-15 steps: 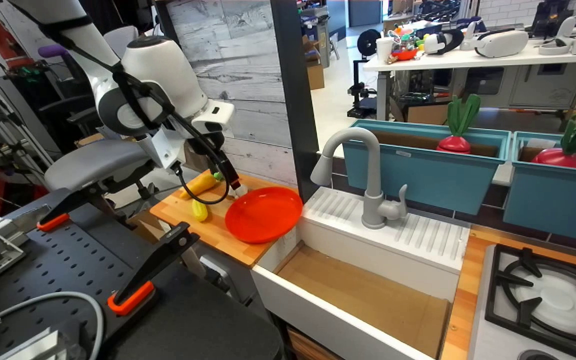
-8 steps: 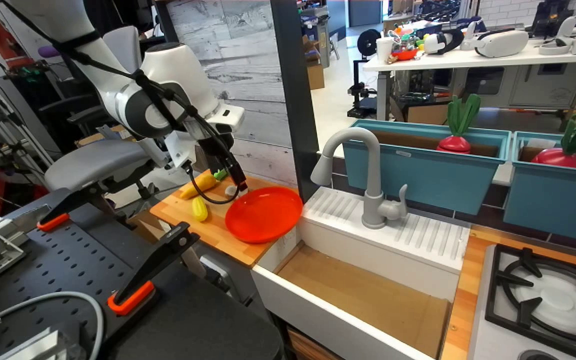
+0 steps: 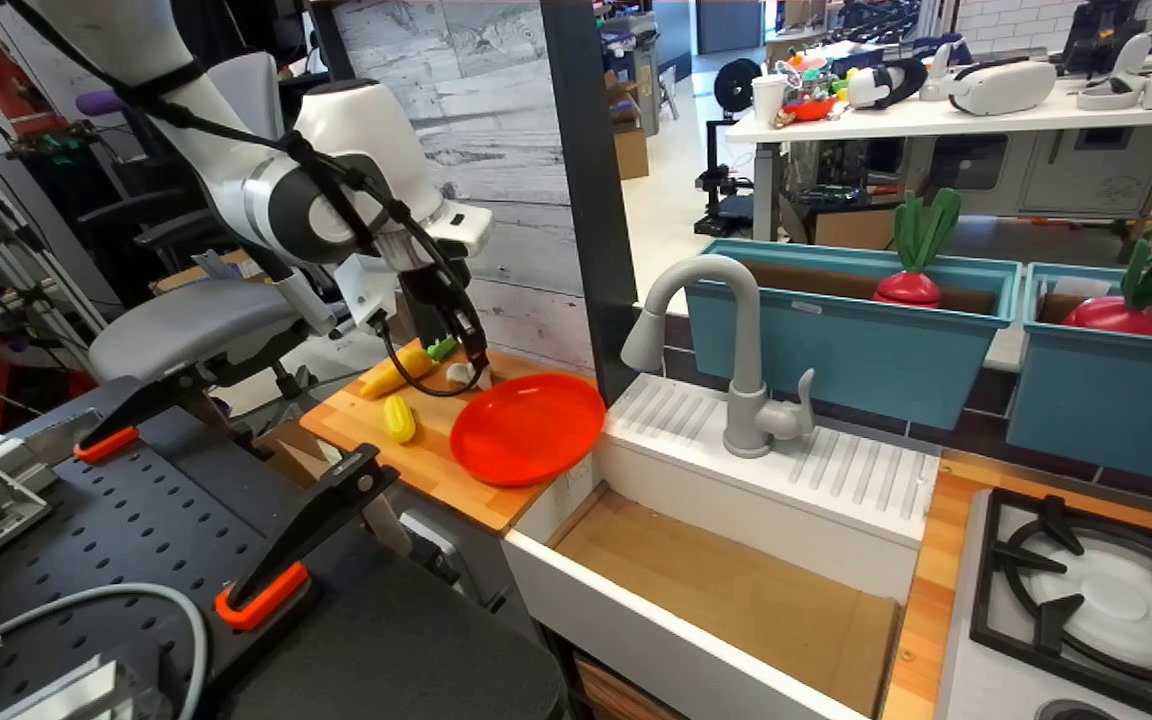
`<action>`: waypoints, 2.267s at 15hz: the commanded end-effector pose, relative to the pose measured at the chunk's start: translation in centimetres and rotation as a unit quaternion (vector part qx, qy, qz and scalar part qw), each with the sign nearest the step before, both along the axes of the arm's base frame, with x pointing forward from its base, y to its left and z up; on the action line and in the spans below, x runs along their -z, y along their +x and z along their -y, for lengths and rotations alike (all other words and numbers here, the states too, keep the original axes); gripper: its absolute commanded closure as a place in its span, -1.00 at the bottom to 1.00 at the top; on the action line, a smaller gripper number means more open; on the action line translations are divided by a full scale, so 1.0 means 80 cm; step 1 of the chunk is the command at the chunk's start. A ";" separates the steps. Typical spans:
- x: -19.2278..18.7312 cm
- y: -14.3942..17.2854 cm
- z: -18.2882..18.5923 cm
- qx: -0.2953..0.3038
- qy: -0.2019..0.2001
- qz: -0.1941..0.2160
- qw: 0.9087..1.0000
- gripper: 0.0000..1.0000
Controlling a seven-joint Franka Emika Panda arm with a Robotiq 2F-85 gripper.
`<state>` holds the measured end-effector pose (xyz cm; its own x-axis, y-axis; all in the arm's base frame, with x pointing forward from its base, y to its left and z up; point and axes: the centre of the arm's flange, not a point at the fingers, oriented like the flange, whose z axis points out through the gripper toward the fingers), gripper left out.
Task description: Move the carrot plushie away from you, then turn the tap nozzle to the right, finally, put the doll on the orange plate
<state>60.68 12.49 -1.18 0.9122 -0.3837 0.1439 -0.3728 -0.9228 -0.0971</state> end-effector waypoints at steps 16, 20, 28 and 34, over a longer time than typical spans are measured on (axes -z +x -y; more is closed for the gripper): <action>0.028 0.015 -0.010 -0.024 -0.049 -0.028 0.998 0.28; 0.023 0.018 -0.009 -0.022 -0.046 -0.026 0.998 0.87; 0.011 0.015 -0.004 -0.021 -0.036 -0.019 0.999 0.94; -0.035 0.003 0.018 -0.008 -0.015 0.013 1.000 0.94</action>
